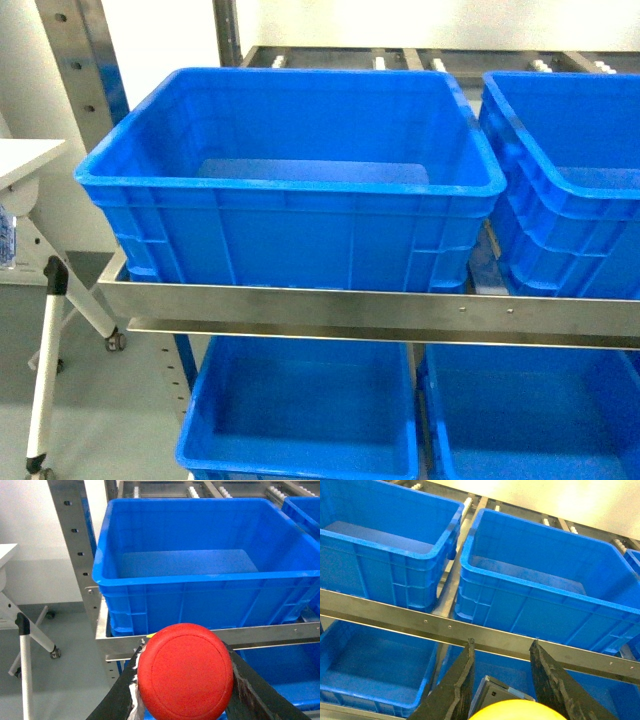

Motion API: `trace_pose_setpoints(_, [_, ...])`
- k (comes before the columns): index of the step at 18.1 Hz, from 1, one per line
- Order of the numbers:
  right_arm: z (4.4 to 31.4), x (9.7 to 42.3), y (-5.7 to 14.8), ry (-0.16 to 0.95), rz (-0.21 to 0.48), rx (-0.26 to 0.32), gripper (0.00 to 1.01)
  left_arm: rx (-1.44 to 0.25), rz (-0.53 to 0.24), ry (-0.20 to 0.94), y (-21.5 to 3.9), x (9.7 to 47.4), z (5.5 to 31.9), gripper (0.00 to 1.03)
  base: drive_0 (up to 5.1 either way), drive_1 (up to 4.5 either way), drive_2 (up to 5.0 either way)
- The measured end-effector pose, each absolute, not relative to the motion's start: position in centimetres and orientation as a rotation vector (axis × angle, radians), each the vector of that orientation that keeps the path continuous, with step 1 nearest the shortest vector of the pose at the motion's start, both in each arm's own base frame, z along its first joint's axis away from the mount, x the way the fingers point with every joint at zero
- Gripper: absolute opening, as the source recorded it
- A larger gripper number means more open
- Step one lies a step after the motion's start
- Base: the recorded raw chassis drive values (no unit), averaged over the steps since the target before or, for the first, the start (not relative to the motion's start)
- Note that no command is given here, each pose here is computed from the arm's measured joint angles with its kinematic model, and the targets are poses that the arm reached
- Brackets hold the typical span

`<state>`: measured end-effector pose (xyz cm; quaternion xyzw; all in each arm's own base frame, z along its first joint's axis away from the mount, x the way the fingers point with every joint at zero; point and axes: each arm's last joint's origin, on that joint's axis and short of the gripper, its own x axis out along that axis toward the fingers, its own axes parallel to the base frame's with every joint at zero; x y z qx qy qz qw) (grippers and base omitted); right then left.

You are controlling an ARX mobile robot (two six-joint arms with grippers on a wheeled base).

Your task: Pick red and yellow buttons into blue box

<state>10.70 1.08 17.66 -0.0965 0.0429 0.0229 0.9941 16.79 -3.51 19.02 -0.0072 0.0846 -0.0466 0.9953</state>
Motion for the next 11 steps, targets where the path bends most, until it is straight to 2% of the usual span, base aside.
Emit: trace_pose_setpoints(11, [17.66,10.69,1.08,0.086,0.046,-0.193,0.30,-0.014,-0.092,0.172,-3.50,16.80,18.99,0.32,5.0,-2.33,-2.3])
